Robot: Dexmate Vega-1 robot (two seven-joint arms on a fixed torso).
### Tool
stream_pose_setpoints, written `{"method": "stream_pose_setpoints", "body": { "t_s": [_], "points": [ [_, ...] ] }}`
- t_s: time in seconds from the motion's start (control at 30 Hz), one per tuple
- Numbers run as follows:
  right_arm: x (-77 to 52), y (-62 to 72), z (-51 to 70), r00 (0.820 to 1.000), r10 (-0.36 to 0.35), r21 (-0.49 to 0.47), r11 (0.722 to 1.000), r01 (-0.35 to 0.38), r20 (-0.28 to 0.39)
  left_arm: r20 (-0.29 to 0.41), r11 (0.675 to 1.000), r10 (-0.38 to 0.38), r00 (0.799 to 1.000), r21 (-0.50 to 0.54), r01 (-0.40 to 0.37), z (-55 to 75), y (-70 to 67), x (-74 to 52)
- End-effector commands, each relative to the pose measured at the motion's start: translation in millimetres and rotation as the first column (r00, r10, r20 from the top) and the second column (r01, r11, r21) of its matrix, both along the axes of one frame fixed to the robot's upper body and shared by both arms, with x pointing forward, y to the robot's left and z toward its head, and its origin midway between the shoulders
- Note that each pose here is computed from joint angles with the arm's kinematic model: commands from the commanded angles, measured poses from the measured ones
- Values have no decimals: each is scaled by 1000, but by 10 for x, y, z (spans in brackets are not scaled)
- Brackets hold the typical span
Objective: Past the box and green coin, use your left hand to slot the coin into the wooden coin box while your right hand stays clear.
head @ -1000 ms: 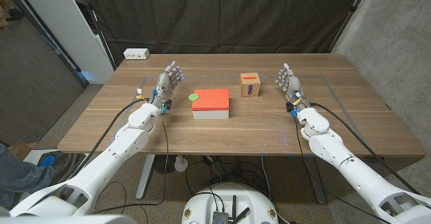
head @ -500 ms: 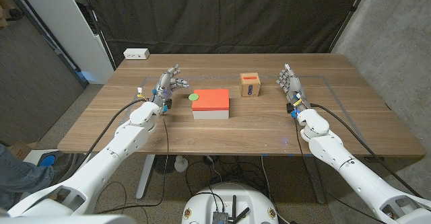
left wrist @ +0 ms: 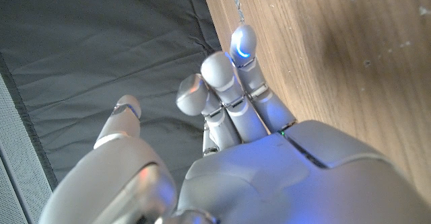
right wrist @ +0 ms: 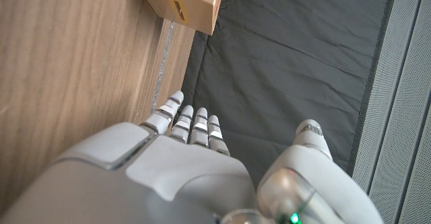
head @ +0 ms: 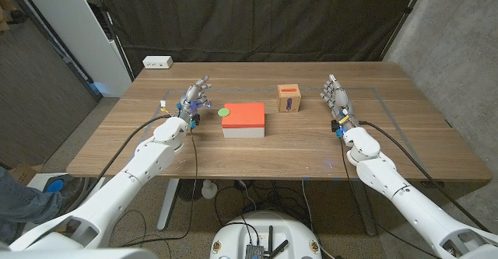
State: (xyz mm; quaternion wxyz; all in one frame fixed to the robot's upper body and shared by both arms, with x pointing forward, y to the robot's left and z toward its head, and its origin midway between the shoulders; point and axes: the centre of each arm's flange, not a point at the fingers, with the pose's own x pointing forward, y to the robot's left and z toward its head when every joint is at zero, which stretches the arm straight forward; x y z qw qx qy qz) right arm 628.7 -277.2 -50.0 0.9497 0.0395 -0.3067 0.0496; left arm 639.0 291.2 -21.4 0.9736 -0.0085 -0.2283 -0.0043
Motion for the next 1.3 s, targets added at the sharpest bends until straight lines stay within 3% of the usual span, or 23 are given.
{"method": "stream_pose_setpoints", "body": {
  "t_s": [0.03, 0.37, 0.67, 1.3],
  "points": [
    [-63, 18, -24, 1000, -15, -3, 1000, 15, 1, -13, 999, 26, 1000, 18, -26, 39, 29, -98],
    [-160, 7, -41, 999, -35, 7, 999, 35, 7, -41, 1000, -3, 999, 4, 3, 22, 40, -170],
    [-216, 19, -116, 999, -41, 21, 999, 41, 5, -97, 999, -11, 995, -35, 8, -51, 131, -246],
    [-315, 82, -205, 999, -45, 15, 999, 44, 3, -228, 995, -71, 971, -90, 51, -144, 294, -416]
  ]
}}
